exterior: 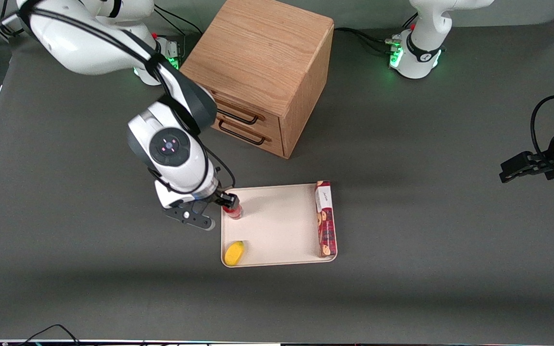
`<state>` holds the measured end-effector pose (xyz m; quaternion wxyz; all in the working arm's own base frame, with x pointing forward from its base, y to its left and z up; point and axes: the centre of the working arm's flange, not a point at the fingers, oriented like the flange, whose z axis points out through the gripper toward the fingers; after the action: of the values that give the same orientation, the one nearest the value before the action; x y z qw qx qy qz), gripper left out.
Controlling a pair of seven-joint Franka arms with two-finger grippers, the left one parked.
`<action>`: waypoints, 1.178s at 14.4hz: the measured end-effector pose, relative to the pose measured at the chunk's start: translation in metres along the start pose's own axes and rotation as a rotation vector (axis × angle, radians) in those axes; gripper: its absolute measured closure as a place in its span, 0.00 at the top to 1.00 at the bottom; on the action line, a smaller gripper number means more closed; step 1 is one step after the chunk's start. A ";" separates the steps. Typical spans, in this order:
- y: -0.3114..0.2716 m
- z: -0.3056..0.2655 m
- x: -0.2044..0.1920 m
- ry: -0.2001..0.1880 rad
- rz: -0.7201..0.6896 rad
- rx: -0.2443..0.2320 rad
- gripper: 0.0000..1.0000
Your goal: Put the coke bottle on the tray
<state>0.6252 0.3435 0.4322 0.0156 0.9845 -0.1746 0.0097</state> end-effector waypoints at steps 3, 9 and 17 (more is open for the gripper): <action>0.034 -0.116 -0.017 0.015 -0.103 -0.017 1.00; 0.232 -0.241 0.008 -0.083 -0.278 -0.035 1.00; 0.338 -0.136 0.041 -0.084 -0.328 0.008 1.00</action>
<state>0.5457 0.0169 0.5780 0.0055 0.9994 -0.0123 -0.0333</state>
